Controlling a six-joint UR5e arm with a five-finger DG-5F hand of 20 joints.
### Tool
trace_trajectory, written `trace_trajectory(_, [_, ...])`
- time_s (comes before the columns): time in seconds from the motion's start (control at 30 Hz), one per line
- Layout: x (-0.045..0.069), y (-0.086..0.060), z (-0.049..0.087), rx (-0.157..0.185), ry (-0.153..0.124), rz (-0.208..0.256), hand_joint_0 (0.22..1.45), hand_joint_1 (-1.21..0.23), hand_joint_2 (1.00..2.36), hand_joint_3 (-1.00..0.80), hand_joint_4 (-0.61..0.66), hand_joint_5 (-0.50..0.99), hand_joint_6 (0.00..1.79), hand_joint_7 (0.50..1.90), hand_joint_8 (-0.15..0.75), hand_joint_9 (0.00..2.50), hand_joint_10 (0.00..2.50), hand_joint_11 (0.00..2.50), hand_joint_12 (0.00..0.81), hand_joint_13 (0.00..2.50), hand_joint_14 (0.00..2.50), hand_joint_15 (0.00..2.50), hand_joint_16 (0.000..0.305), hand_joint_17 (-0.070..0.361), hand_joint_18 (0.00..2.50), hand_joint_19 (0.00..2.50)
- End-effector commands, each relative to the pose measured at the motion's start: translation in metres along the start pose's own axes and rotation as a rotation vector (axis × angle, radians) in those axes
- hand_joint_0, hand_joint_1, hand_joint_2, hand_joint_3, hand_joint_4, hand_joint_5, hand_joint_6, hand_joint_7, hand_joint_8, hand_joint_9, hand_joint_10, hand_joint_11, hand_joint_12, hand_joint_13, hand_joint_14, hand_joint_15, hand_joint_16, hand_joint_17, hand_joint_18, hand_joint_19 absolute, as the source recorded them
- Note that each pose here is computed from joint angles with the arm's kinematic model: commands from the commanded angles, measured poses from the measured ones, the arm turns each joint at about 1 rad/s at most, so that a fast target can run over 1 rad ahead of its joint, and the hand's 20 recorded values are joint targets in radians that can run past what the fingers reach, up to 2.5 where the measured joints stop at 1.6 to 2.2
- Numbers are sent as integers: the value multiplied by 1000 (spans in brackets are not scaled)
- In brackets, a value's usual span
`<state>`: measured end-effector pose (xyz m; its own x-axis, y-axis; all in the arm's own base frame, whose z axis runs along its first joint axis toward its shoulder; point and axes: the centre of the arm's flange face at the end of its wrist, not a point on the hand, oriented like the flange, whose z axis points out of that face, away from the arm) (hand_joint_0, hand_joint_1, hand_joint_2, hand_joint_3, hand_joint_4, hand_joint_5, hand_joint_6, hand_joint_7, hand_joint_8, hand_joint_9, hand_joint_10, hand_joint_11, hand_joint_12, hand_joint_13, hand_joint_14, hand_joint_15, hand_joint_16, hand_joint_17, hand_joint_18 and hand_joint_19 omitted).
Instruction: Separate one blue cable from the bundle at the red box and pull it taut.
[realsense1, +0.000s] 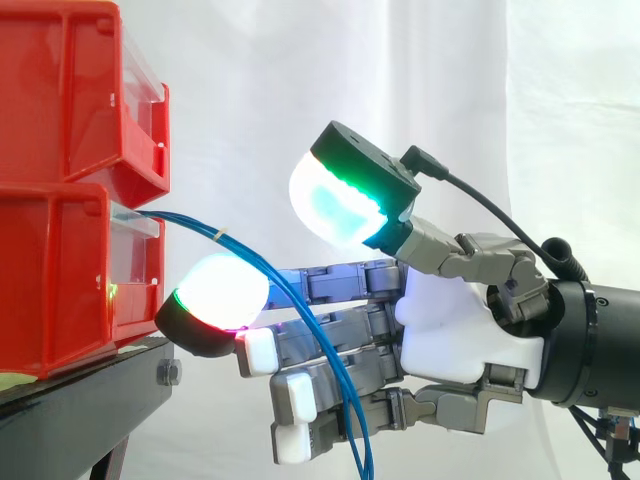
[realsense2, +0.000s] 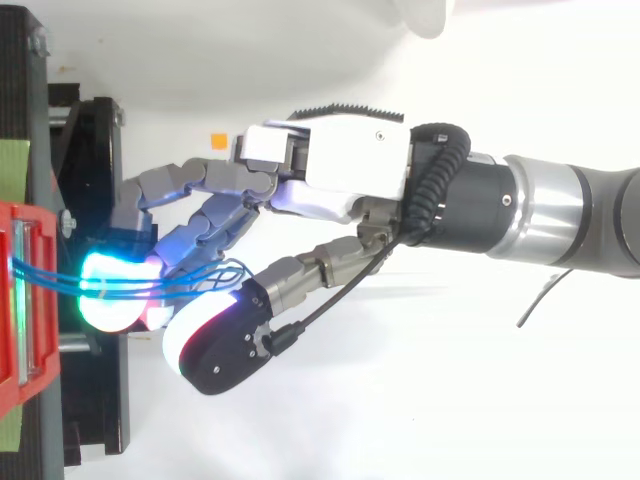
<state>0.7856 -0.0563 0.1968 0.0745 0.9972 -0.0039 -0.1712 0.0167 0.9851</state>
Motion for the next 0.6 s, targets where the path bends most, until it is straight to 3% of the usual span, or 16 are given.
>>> trace_trajectory(0.0, [2, -1, -1, 3, 4, 0, 596, -662, 1006, -412, 202, -176, 553, 1087, 326, 801, 11, 877, 366, 1041, 23, 825, 38, 86, 729, 662])
trace_trajectory(0.57, [0, -1, 0, 1, 2, 1, 619, -664, 1011, -341, 181, -183, 618, 1011, 323, 806, 12, 883, 360, 1057, 24, 840, 37, 84, 724, 673])
